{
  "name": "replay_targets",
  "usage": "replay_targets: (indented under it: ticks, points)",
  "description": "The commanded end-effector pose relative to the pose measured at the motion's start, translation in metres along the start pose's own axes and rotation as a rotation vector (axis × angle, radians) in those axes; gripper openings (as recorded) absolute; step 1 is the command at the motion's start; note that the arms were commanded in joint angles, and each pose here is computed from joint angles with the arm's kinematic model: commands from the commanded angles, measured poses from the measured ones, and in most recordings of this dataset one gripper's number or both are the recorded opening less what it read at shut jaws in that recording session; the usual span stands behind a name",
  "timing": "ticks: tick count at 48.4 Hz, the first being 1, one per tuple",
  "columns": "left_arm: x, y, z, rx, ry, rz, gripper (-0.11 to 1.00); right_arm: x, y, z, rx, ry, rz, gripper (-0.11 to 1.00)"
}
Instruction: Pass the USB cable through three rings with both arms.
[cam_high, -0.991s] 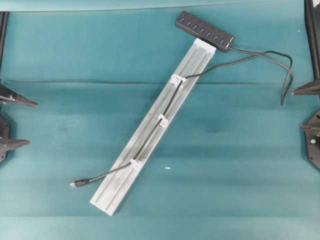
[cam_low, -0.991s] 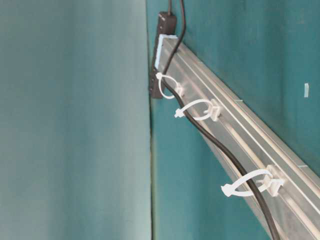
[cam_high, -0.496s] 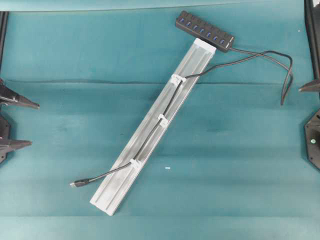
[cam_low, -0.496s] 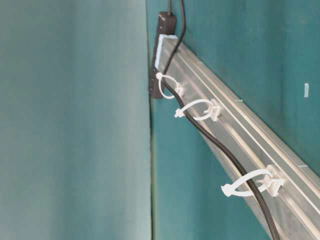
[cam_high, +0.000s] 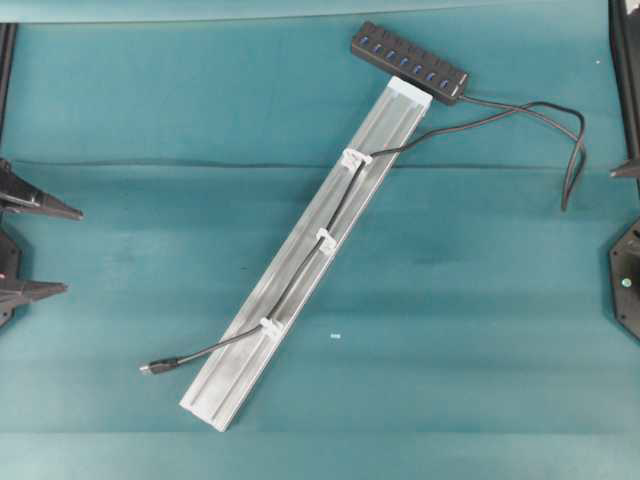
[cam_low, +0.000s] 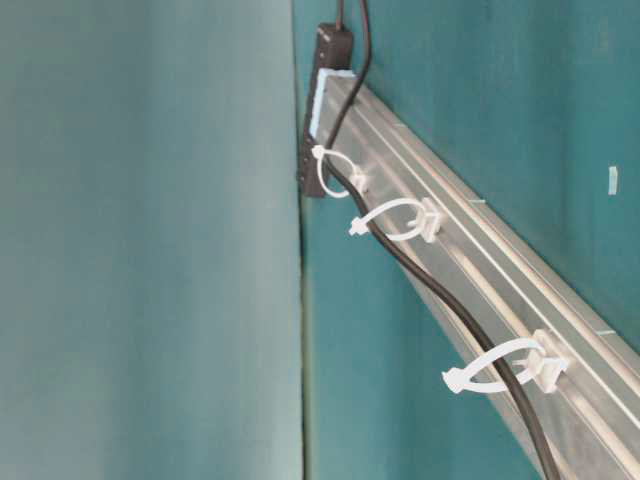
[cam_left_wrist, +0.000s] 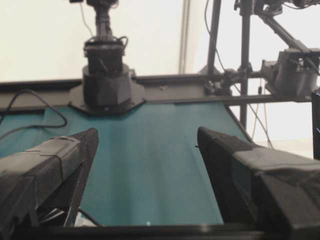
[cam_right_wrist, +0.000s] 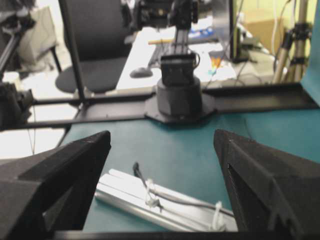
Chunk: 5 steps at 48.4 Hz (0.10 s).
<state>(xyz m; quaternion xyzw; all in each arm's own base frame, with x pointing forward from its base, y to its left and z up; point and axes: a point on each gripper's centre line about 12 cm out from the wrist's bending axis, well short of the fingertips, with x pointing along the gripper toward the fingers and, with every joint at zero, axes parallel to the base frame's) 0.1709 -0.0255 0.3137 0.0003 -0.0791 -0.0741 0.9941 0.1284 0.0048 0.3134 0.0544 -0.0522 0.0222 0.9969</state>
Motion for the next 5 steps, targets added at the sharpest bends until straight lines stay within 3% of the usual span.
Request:
replay_targets:
  ticks: [1,5]
  points:
    - [0.0020,0.0005,0.0025,0.000,-0.005,0.002,0.91,0.0014,-0.0002,-0.0012,0.006,-0.003,0.000,0.90]
    - [0.0018,0.0005,0.0028,0.000,-0.006,0.002,0.91,0.0014,-0.0003,0.0013,0.005,-0.024,-0.001,0.90]
